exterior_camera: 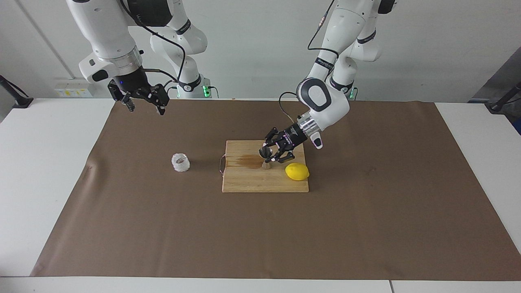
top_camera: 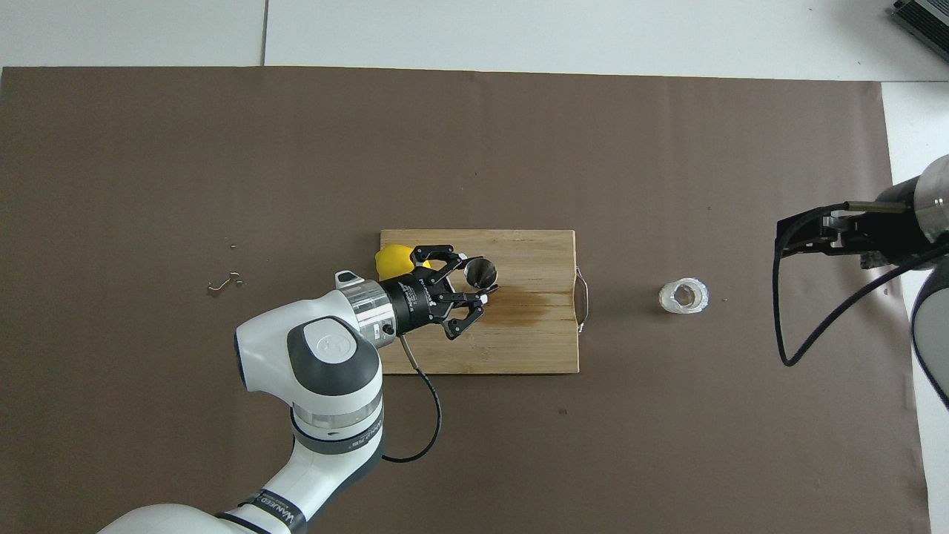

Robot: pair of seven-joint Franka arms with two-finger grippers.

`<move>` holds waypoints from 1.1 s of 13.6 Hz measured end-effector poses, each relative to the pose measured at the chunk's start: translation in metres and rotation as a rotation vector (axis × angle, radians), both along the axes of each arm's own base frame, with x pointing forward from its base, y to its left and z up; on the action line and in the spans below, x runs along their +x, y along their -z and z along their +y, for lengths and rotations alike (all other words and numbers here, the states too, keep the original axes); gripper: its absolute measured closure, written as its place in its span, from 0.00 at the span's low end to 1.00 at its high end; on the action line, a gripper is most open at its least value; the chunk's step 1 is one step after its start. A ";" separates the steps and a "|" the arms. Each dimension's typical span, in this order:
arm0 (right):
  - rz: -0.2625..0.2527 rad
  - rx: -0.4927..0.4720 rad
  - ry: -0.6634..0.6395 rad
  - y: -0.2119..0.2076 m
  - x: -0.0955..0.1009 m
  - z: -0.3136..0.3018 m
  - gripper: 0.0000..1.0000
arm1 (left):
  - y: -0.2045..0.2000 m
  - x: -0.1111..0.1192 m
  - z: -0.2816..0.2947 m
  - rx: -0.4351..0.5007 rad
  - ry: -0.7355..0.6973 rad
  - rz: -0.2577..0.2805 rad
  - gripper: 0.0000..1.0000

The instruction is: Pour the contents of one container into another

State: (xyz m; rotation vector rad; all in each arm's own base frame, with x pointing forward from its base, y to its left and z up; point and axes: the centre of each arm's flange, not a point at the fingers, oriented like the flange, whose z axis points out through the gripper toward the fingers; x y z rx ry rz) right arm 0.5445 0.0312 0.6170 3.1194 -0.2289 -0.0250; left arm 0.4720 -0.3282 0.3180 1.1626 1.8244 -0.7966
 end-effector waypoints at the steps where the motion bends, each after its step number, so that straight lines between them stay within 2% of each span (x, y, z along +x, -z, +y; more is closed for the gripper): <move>1: 0.000 0.000 0.000 0.000 0.000 0.000 0.00 | 0.000 0.000 0.000 0.000 0.000 0.000 0.53; 15: 0.000 0.000 0.000 0.000 0.000 0.000 0.00 | 0.003 0.000 0.000 0.004 0.001 0.003 0.53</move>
